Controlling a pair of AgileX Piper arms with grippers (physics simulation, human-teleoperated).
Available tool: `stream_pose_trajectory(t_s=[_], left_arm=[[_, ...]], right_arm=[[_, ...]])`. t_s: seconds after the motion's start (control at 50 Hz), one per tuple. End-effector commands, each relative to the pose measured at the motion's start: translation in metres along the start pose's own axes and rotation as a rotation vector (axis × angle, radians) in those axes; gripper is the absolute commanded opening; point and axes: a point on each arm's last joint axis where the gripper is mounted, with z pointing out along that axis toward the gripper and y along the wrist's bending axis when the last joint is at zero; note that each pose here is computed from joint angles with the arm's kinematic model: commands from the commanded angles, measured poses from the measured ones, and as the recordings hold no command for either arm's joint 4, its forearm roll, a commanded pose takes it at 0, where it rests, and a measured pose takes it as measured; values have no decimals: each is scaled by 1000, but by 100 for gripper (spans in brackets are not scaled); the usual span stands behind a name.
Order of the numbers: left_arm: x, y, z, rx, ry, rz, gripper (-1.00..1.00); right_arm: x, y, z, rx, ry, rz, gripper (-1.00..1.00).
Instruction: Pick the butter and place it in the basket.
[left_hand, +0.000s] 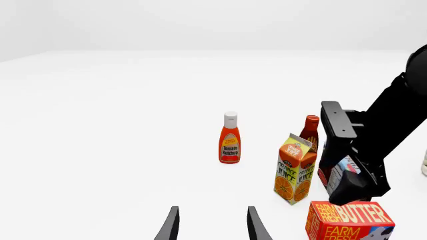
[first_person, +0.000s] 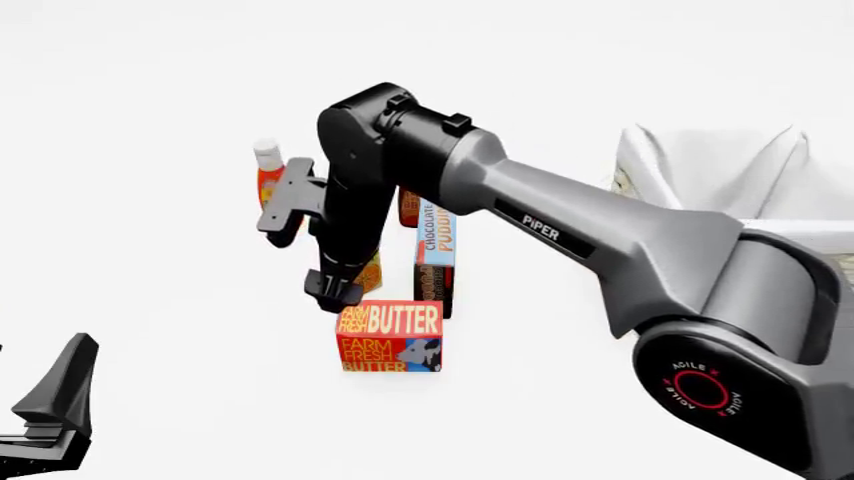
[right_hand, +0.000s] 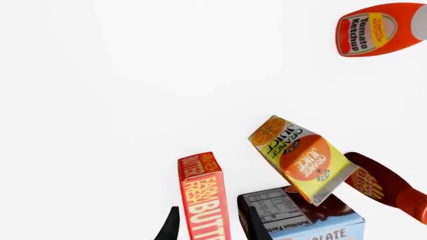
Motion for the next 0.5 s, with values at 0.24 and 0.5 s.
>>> stream_pose_trajectory(t_s=[0.24, 0.5], left_arm=[[0, 0, 0, 0, 0, 0, 100], [0, 0, 0, 0, 0, 0, 100]], right_arm=[[-2, 2, 7, -8, 9, -2, 100], [-4, 3, 12, -11, 11, -7, 100]])
